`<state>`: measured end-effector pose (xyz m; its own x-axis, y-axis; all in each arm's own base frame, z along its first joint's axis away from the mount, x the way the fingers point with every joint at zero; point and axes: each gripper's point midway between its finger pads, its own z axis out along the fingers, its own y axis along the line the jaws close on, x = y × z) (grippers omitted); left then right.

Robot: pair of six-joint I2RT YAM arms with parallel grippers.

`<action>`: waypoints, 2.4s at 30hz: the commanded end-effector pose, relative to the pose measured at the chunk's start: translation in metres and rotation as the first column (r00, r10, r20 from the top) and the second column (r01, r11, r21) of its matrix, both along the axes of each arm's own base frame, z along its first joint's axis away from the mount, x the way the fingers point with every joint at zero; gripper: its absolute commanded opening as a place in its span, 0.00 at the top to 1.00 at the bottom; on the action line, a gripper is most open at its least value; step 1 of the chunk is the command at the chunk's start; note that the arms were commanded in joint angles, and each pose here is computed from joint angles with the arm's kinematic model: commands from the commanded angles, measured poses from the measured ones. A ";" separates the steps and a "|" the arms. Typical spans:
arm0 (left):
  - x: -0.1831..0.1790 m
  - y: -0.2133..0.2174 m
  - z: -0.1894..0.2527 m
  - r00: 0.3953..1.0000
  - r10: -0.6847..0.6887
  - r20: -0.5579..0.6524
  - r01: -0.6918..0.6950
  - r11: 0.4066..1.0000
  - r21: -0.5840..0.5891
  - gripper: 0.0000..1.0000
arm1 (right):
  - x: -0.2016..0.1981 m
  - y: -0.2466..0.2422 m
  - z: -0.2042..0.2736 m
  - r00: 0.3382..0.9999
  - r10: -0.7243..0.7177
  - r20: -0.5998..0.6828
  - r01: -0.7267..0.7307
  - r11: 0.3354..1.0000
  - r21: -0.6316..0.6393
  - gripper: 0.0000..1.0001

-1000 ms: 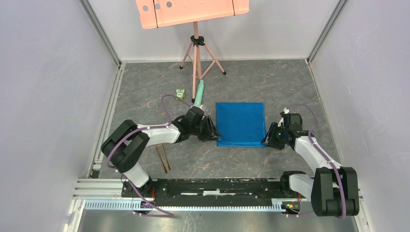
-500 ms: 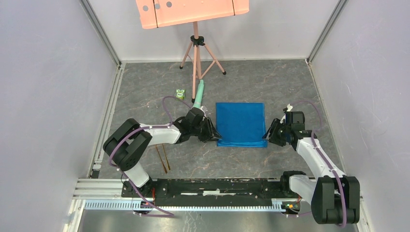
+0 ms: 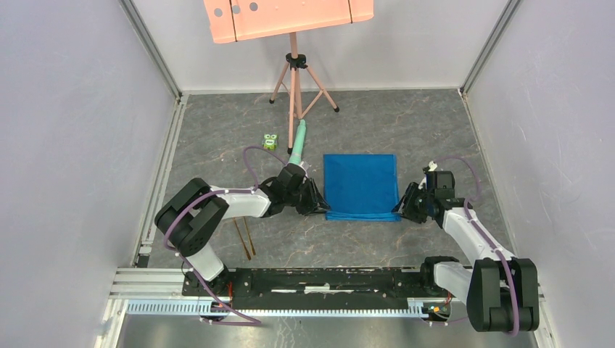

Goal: Fold the napkin into a case and place the utensils inside
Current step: Smooth out the square-folded napkin at the center of the board.

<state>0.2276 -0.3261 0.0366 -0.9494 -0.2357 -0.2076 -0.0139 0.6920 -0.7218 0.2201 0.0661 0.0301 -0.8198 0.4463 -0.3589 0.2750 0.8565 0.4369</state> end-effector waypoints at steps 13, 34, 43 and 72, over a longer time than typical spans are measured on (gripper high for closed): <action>-0.001 -0.005 0.007 1.000 -0.013 0.014 0.014 0.999 -0.044 0.69 | 0.012 0.004 -0.004 0.999 -0.010 0.031 0.009 0.999 0.031 0.64; -0.002 -0.012 0.014 0.998 -0.049 0.041 0.051 0.998 -0.039 0.72 | 0.013 -0.004 0.008 0.998 0.014 0.055 -0.012 0.999 -0.034 0.86; -0.006 -0.017 0.019 0.996 -0.071 0.044 0.074 0.996 -0.052 0.71 | 0.015 -0.005 0.014 0.997 0.021 0.073 -0.018 0.999 -0.040 0.83; -0.024 -0.022 0.048 0.991 -0.116 0.065 0.121 0.988 -0.091 0.87 | 0.012 -0.009 0.040 0.992 0.072 0.103 -0.063 0.994 -0.087 1.00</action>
